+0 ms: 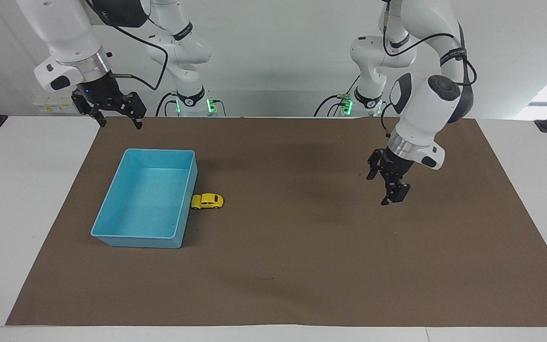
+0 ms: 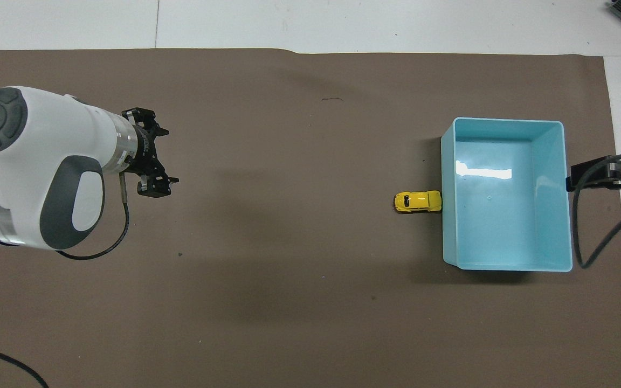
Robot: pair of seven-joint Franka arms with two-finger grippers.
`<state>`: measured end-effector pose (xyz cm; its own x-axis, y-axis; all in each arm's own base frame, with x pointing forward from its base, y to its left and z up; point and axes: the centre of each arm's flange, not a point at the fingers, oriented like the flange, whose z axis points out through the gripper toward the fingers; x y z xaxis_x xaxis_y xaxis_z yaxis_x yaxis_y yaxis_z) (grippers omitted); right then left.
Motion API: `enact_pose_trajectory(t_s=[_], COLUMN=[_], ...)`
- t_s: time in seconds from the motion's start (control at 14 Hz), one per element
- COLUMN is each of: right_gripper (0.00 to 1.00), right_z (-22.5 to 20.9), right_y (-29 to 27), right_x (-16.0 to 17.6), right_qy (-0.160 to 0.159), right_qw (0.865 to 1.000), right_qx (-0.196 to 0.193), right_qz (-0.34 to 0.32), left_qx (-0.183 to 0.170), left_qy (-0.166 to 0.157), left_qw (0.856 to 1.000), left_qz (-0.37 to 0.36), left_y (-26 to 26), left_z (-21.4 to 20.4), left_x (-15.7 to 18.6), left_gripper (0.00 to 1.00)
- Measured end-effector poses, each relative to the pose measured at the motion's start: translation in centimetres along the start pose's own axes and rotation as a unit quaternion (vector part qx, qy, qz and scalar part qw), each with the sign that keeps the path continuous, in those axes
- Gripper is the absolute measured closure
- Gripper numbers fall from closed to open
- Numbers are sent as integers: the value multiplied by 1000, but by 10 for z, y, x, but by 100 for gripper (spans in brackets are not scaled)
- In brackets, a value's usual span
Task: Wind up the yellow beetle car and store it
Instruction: 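Retract the left gripper while the right gripper reaches over the box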
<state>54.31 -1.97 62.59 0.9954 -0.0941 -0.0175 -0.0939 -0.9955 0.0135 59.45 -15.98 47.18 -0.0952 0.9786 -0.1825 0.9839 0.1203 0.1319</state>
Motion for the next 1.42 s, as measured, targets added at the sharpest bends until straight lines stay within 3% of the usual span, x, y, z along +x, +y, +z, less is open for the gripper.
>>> enact_pose_trajectory(t_s=[0.43,0.78,1.07,1.42], right_gripper=[0,0,0,0], right_z=[0,0,1,12], right_y=[0,1,-11,-49], right_x=[0,0,-1,0], right_qy=[0,0,-2,-4], right_qw=[1000,1000,1000,998], right_qx=[0,0,0,-1], right_qz=[0,0,-6,63], left_qx=[5,42,58,77], left_qy=[1,-3,-13,-27], left_qw=[987,941,875,754], left_qz=[160,335,481,652], left_y=[10,8,4,3], left_z=[-44,-63,-71,-79], left_x=[15,26,36,62], left_gripper=[0,0,0,0])
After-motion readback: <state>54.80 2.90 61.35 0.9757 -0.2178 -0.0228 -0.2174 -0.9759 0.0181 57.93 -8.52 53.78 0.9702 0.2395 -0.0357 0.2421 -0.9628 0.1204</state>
